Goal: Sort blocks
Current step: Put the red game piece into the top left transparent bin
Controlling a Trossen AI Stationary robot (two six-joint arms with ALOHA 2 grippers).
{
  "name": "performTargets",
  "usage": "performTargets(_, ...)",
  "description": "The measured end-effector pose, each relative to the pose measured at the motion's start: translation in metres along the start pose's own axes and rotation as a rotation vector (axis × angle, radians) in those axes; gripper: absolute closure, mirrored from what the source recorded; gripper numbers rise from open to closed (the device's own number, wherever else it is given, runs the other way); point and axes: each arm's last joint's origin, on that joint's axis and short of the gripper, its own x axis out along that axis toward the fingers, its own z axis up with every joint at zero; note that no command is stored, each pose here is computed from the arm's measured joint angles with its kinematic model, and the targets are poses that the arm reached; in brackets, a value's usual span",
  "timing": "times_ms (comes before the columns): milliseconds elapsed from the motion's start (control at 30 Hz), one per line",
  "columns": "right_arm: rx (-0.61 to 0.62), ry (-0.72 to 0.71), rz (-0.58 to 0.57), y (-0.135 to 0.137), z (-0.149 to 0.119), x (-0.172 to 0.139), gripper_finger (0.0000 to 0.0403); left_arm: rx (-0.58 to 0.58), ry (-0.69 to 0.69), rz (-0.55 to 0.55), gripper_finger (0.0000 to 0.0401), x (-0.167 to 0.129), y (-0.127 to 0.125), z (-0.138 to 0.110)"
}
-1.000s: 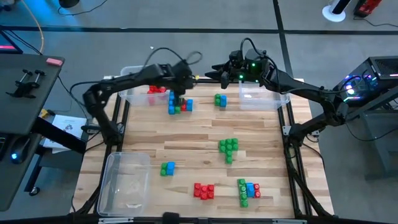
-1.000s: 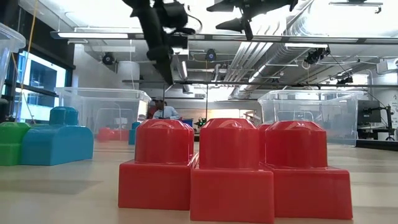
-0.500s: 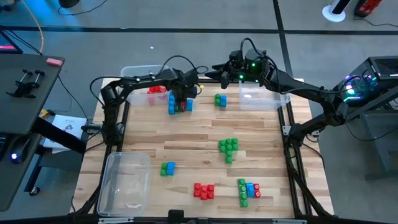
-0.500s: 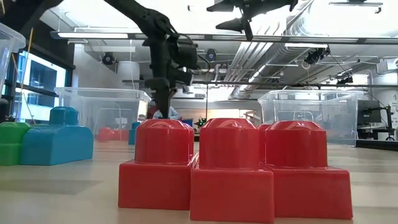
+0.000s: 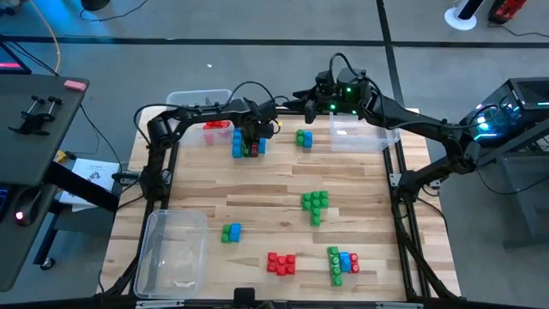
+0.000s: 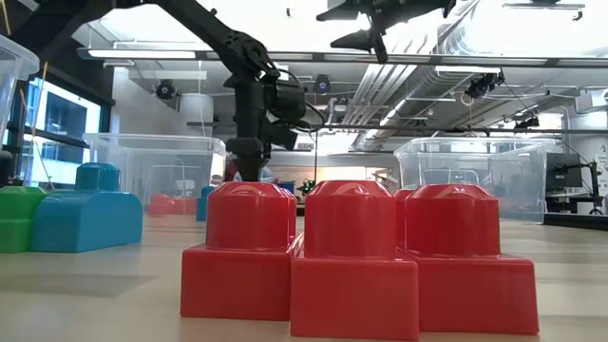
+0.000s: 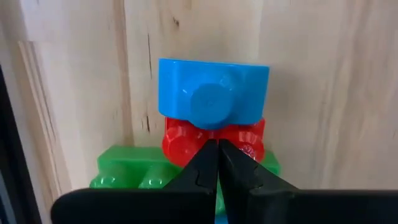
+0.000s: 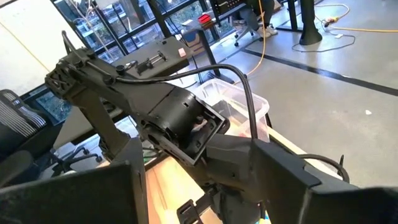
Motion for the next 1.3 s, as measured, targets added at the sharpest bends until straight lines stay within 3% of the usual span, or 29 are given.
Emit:
performTargets(433,0.001,0.006,-0.004,0.000,-0.001,0.000,0.0231,0.021,0.041,-0.041,0.0401,0.000,-0.018,0.004)
performTargets(700,0.001,0.006,-0.005,0.000,-0.001,0.000,0.0231,0.024,0.080,-0.089,0.0401,-0.003,-0.050,0.012)
performTargets(900,0.002,0.006,-0.006,0.000,-0.001,0.000,0.0231,0.007,0.055,-0.212,0.0401,-0.007,-0.079,0.020)
performTargets(1067,0.002,0.008,-0.006,0.000,-0.001,0.000,0.0231,0.040,0.037,-0.252,0.0401,-0.010,-0.101,0.027)
performTargets(1200,0.002,0.009,-0.006,0.000,-0.001,0.000,0.0231,0.082,0.022,-0.229,0.0401,-0.022,-0.109,0.026)
performTargets(1300,0.003,0.014,-0.007,-0.001,-0.001,0.000,0.0231,0.016,-0.025,-0.175,0.0401,-0.045,-0.102,0.020)
